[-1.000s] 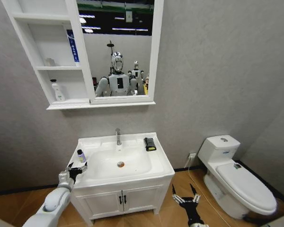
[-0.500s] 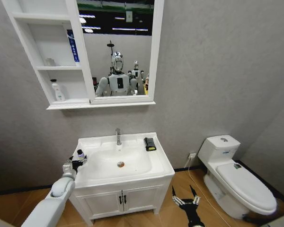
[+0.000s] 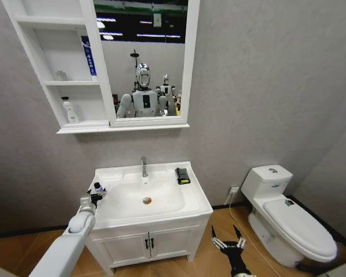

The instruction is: Move facial cleanser and shampoo from washbasin to cabinet, then wipe washbasin with towel.

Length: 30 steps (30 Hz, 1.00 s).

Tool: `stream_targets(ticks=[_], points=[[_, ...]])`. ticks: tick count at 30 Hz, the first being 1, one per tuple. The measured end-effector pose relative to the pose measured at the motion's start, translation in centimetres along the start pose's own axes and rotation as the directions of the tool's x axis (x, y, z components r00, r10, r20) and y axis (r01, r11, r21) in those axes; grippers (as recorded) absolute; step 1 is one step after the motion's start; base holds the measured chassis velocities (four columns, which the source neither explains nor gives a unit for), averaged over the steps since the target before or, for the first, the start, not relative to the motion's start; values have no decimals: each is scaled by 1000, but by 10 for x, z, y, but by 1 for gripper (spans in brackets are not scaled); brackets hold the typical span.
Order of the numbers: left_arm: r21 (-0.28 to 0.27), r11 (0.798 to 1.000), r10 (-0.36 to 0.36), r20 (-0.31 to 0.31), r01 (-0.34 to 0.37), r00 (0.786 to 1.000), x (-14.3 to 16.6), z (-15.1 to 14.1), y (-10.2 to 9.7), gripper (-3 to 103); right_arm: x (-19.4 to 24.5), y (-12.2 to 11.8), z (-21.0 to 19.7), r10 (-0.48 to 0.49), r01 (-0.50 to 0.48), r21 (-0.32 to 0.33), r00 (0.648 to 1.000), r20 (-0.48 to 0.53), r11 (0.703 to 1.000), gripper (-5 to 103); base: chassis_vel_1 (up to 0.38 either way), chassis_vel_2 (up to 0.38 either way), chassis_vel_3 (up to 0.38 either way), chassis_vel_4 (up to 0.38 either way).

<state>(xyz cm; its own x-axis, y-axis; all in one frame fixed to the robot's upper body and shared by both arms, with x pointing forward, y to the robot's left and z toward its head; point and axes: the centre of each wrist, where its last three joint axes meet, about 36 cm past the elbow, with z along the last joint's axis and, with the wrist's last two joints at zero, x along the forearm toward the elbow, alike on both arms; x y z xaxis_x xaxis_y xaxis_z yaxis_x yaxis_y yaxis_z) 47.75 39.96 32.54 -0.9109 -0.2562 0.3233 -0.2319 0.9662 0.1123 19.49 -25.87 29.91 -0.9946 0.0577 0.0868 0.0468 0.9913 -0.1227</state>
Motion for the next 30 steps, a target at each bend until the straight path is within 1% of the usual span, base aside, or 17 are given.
stream_targets(ticks=[1, 2, 4, 7, 10, 16, 17, 18, 19, 21, 22, 24, 26, 27, 28, 29, 30], points=[[0, 1000, 0, 0, 0, 1000, 0, 0, 0, 68, 0, 0, 0, 0, 0, 0, 1000, 0, 1000, 100, 0, 0, 0, 0], [4, 1000, 4, -2, -4, 1000, 1, 1, 1, 62, 0, 0, 0, 1, -1, -1, 1000, -1, 1000, 100, 0, 0, 0, 0], [5, 1000, 6, -4, -6, 1000, 2, 2, 2, 62, 0, 1, 1, 1, -1, -1, 1000, -2, 1000, 100, 0, 0, 0, 0], [0, 1000, 23, 10, -23, 1000, 5, 1, 11, 45, -1, 2, 1, -6, 6, -4, 1000, -1, 1000, 100, 0, 0, 0, 0], [-3, 999, 44, 26, -44, 999, 8, -3, 14, 43, -2, 4, 1, -8, 8, -5, 1000, 0, 1000, 100, 0, 0, 0, 0], [-14, 997, 74, 64, -73, 995, 18, -16, 16, 43, -3, 5, 2, -11, 11, -7, 1000, 1, 1000, 100, 0, 0, 0, 0], [-25, 996, 82, 86, -81, 993, 23, -24, 16, 43, -3, 5, 2, -11, 11, -7, 1000, 0, 1000, 100, 0, 0, 0, 0], [-45, 997, 72, 120, -67, 990, 30, -39, 17, 43, -3, 6, 1, -12, 12, -7, 1000, 0, 1000, 100, 0, 0, 0, 0], [-45, 997, 72, 120, -67, 990, 30, -39, 17, 43, -3, 6, 1, -12, 12, -7, 1000, 0, 1000, 100, 0, 0, 0, 0], [-84, 996, 51, 177, -37, 983, 47, -75, 24, 43, -3, 5, 0, -17, 18, -1, 1000, 4, 1000, 100, 0, 0, 0, 0], [-84, 996, 51, 177, -37, 983, 47, -75, 24, 43, -3, 5, 0, -17, 18, -1, 1000, 4, 1000, 100, 0, 0, 0, 0], [-110, 993, 53, 221, -29, 974, 65, -111, 29, 43, -3, 4, 0, -18, 18, 2, 1000, 6, 1000, 100, 0, 0, 0, 0], [-128, 991, 67, 262, -35, 963, 87, -150, 29, 43, -3, 3, -1, -21, 21, 4, 1000, 11, 1000, 100, 0, 0, 0, 0], [-128, 991, 67, 262, -35, 963, 87, -150, 29, 43, -3, 3, -1, -21, 21, 4, 1000, 11, 1000, 100, 0, 0, 0, 0], [-123, 991, 77, 274, -44, 959, 101, -172, 27, 43, -4, 4, -3, -22, 22, 3, 1000, 15, 1000, 100, 0, 0, 0, 0], [-115, 992, 82, 264, -53, 961, 116, -197, 24, 43, -4, 5, -4, -25, 25, 5, 1000, 18, 1000, 100, 0, 0, 0, 0], [-115, 992, 82, 264, -53, 961, 116, -197, 24, 43, -4, 5, -4, -25, 25, 5, 1000, 18, 1000, 100, 0, 0, 0, 0]])
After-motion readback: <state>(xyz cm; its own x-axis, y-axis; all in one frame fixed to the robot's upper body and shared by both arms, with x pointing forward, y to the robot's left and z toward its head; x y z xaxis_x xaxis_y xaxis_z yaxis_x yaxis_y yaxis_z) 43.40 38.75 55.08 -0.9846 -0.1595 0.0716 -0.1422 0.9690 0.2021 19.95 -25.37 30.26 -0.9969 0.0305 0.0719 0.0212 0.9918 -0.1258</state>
